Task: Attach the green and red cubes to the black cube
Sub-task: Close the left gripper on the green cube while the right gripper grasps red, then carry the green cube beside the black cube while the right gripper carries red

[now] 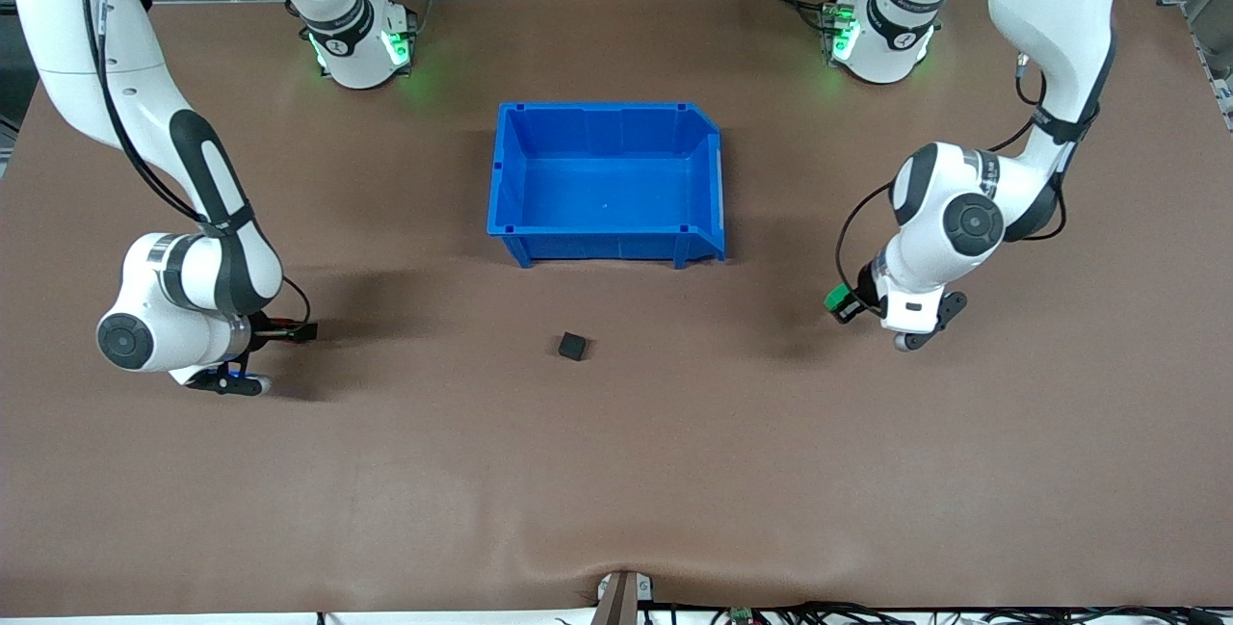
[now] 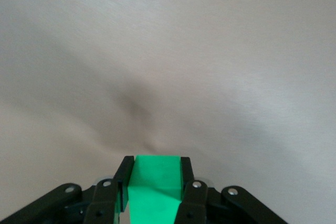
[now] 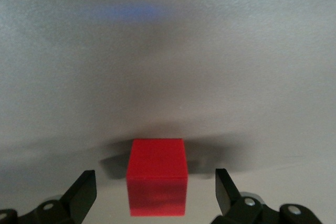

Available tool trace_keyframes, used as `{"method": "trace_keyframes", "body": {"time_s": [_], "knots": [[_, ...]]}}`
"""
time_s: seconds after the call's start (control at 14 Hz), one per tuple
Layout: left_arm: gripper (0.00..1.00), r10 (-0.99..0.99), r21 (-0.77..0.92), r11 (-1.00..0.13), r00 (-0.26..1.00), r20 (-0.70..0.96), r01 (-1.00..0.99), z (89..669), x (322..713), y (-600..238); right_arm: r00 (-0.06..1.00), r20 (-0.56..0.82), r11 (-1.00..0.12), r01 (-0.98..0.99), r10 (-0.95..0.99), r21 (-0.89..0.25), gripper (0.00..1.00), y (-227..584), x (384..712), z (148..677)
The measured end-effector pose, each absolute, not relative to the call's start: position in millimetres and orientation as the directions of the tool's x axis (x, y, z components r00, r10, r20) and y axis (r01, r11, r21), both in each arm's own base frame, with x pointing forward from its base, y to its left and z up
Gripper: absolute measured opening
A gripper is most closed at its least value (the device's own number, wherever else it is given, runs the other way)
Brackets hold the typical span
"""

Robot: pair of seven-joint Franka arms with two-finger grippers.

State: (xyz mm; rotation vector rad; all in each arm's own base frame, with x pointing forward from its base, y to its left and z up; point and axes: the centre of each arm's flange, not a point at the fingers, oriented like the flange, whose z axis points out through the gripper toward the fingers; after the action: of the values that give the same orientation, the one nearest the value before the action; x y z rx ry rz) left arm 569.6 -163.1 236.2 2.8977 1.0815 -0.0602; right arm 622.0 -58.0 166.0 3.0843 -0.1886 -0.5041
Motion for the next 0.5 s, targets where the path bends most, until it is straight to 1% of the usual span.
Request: {"method": "trace_keyframes", "body": {"time_s": [0.29,0.36,0.43,0.5], "knots": [[0.4,0.726,0.032,-0.684,0.684,-0.065,0.729,247.4,591.0,-206.3,0.938,-0.323,-0.992,-0.119,-0.123,0.033,1.0,-60.3,620.9,165.8],[0.4,0.739,0.034,-0.67,0.67,-0.067,0.742,246.9,594.2,-215.8,0.936,-0.33,-0.992,-0.12,-0.124,0.033,0.95,-60.7,619.8,165.6],[0.4,0.752,0.038,-0.655,0.656,-0.07,0.755,245.8,597.2,-226.7,0.931,-0.343,-0.992,-0.12,-0.124,0.034,0.95,-60.7,618.1,165.4],[0.4,0.764,0.044,-0.64,0.641,-0.072,0.767,244.8,600.7,-236.6,0.924,-0.361,-0.992,-0.12,-0.124,0.034,0.85,-60.5,615.9,165.4]]}}
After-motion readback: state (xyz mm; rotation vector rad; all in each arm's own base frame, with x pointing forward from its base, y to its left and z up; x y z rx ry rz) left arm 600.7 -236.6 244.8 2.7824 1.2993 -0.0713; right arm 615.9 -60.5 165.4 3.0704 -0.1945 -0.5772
